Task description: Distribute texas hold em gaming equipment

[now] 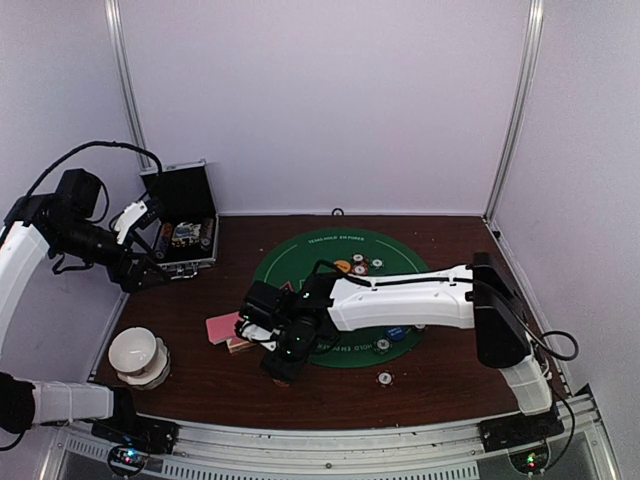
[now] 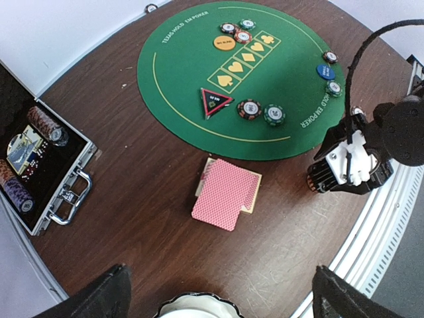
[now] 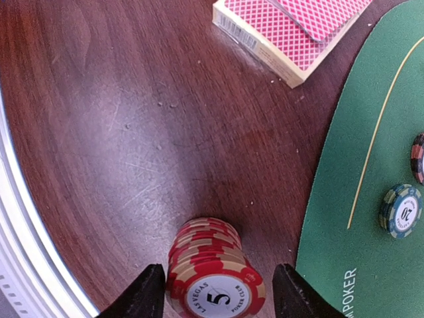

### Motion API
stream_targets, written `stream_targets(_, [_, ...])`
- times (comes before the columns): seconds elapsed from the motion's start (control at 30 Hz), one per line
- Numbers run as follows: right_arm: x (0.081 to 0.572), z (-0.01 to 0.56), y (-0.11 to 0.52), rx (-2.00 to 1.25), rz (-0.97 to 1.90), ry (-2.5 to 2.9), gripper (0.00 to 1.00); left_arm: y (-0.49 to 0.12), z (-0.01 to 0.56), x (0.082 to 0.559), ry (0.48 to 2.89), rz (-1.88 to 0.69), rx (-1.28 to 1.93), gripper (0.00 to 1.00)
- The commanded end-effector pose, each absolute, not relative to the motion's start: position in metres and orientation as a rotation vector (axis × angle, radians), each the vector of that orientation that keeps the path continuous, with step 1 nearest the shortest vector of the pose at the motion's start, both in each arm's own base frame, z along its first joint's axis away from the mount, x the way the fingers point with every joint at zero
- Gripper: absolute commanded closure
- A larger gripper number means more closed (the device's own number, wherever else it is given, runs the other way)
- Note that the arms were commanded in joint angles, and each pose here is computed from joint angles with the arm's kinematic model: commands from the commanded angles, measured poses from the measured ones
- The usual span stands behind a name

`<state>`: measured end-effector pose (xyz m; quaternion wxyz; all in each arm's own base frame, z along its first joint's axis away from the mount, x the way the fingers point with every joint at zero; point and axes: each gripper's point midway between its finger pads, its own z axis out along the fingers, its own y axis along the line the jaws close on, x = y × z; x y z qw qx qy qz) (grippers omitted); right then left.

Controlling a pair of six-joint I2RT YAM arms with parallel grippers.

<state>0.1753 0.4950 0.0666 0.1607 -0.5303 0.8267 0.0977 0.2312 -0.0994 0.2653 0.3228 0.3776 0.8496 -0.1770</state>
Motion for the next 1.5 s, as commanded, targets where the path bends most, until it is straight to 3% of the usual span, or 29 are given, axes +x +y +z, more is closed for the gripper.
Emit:
stream_targets(0.0, [0.171,0.066,0.497,-1.536,0.281,2.363,0.41,-0.101,0.278,0.231,2.181,-0.447,1.012,0.03])
stream_targets(0.73, [0.178,0.121,0.498,-1.484,0.326,2.292,0.72,-0.102,0.277,0.231,2.184,-0.451,1.016,0.02])
stream_targets(0.93, [0.216,0.131,0.481,-1.326,0.276,2.340,0.84,-0.102,0.276,0.232,2.189,-0.456,1.012,0.02])
stream_targets(1.13, [0.258,0.102,0.441,-1.139,0.184,2.471,0.85,-0.102,0.277,0.232,2.187,-0.455,1.013,0.03])
stream_targets(1.47, [0.264,0.039,0.426,-1.124,0.099,2.575,0.85,-0.103,0.278,0.232,2.183,-0.466,1.013,0.02])
